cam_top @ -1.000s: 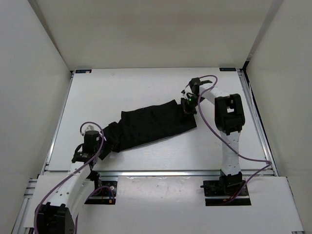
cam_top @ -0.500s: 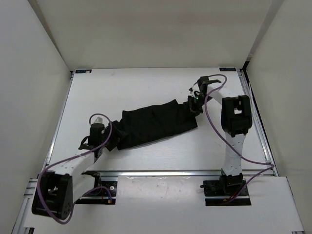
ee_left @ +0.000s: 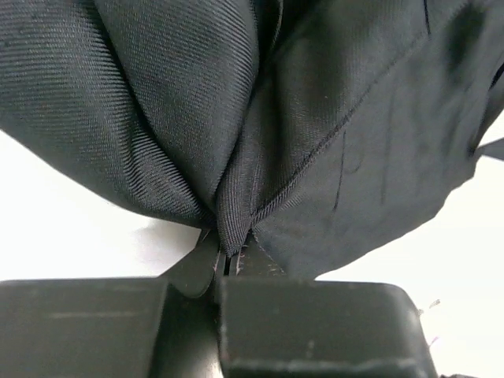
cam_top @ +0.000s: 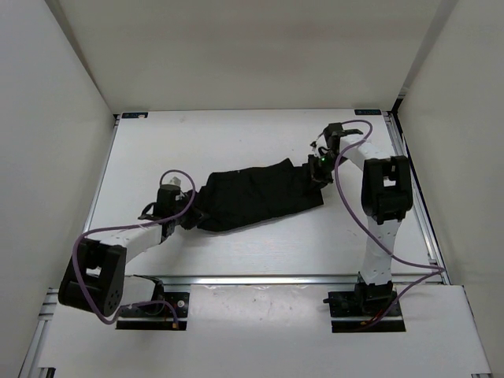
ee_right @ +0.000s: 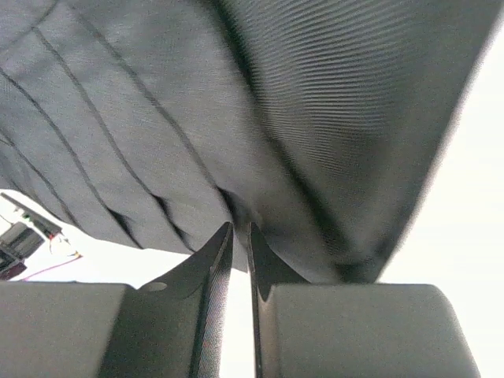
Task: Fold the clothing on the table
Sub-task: Fold the skirt
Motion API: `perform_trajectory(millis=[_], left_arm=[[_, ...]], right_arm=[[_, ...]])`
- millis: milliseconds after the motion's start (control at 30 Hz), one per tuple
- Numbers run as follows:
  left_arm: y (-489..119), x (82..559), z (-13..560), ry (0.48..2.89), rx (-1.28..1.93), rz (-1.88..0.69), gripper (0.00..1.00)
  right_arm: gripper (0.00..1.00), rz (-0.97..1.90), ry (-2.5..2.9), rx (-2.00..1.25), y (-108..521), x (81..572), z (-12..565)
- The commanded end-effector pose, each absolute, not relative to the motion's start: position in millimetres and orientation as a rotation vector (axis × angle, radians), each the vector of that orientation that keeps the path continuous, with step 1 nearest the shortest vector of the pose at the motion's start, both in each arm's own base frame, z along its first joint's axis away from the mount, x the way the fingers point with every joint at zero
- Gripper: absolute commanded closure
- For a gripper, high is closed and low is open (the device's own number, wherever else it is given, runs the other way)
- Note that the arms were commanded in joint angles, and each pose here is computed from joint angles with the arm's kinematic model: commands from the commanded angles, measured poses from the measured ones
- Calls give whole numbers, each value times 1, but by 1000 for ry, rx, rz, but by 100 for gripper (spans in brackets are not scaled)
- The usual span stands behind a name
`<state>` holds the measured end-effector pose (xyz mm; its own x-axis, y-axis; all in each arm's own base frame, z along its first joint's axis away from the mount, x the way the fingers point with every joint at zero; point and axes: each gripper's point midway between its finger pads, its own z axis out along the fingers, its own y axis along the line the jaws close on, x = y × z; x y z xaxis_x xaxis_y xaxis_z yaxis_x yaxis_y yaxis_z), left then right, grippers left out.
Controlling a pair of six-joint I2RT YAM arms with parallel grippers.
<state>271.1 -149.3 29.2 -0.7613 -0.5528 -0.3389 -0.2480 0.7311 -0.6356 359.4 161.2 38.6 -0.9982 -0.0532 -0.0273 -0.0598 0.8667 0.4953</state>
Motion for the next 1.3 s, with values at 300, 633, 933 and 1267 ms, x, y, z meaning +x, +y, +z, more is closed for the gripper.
perform_trajectory(millis=[300, 633, 933, 1267], left_arm=[[-108, 296, 74, 2342, -581, -660, 100], [-182, 350, 161, 2305, -299, -806, 100], [-270, 369, 177, 2351, -91, -908, 100], [-380, 346, 147, 2461, 119, -1058, 100]], right_arm=[[81, 438, 3011, 7, 111, 389, 45], [82, 520, 3092, -117, 152, 376, 5], [83, 649, 3105, -282, 201, 345, 7], [82, 720, 3090, -309, 218, 338, 10]])
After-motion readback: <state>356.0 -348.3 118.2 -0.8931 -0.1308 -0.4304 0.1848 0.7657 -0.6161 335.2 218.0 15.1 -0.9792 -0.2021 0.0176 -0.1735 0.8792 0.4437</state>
